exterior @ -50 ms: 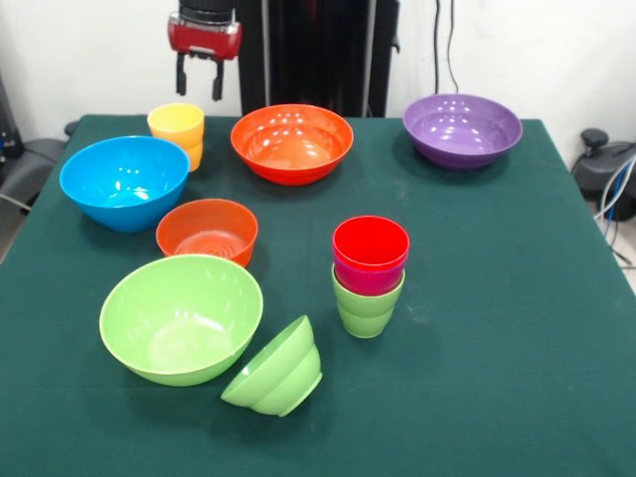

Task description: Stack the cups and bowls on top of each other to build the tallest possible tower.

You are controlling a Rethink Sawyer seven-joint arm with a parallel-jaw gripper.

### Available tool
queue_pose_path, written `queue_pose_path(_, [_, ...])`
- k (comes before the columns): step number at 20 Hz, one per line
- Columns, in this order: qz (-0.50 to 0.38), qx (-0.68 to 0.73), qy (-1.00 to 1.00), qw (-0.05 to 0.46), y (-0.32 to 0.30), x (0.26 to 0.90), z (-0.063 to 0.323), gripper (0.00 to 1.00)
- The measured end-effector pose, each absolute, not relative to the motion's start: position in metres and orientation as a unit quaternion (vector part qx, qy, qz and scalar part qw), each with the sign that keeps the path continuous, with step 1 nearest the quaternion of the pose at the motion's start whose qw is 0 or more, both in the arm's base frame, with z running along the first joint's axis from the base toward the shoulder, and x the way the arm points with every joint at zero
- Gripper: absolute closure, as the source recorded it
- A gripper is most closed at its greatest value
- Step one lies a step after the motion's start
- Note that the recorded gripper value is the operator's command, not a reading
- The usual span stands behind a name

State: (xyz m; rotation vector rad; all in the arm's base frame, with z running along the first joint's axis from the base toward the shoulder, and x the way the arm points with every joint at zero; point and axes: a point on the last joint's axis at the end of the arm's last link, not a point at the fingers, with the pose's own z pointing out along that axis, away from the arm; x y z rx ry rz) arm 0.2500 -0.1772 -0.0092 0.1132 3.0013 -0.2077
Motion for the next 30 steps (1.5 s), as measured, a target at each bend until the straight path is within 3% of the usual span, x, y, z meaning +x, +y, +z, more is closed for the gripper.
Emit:
queue_pose_path(8, [-0.077,0.033,0.995,0.051,-0.189,0.239,-0.019,0.00])
queue_pose_path(30, [-0.082,0.051,0.992,0.078,-0.192,0.239,-0.048,0.00])
